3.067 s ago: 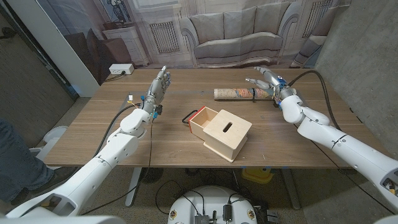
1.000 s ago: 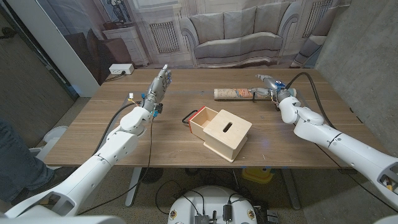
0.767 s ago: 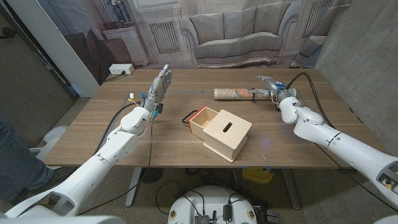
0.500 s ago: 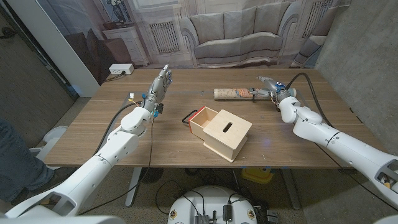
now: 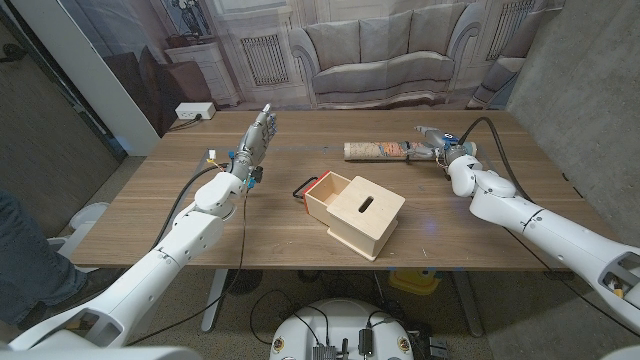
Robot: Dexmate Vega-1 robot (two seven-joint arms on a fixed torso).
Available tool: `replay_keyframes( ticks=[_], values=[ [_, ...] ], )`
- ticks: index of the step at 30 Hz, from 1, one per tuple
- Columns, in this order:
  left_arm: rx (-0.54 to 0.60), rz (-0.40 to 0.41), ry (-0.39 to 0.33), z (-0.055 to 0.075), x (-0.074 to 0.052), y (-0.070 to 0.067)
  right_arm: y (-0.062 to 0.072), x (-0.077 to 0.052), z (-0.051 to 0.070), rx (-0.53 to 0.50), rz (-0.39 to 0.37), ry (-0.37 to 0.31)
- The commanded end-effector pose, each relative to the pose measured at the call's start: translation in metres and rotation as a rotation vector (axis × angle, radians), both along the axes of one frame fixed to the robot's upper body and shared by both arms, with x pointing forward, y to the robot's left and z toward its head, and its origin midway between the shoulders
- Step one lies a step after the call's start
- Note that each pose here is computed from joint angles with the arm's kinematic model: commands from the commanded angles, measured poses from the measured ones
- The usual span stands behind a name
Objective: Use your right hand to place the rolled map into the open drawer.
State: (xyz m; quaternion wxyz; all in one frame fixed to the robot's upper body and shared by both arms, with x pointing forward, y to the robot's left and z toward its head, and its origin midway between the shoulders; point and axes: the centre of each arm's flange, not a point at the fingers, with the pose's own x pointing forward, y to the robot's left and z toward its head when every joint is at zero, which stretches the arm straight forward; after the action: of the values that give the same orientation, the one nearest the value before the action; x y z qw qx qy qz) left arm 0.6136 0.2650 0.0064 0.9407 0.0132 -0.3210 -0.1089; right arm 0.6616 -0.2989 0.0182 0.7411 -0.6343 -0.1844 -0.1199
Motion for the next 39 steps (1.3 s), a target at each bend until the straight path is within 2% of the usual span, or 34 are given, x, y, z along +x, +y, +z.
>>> replay_keyframes(
  ticks=[1, 17, 39],
  values=[
    [-0.002, -0.004, 0.000, 0.001, 0.001, -0.002, -0.002, 0.007, -0.004, 0.001, -0.011, 0.025],
    [-0.006, -0.003, 0.005, -0.001, 0.001, -0.002, -0.003, 0.013, -0.004, 0.001, -0.030, 0.042],
    [-0.011, -0.013, 0.009, -0.002, 0.005, -0.007, 0.001, 0.023, -0.012, -0.010, -0.034, 0.075]
  ],
)
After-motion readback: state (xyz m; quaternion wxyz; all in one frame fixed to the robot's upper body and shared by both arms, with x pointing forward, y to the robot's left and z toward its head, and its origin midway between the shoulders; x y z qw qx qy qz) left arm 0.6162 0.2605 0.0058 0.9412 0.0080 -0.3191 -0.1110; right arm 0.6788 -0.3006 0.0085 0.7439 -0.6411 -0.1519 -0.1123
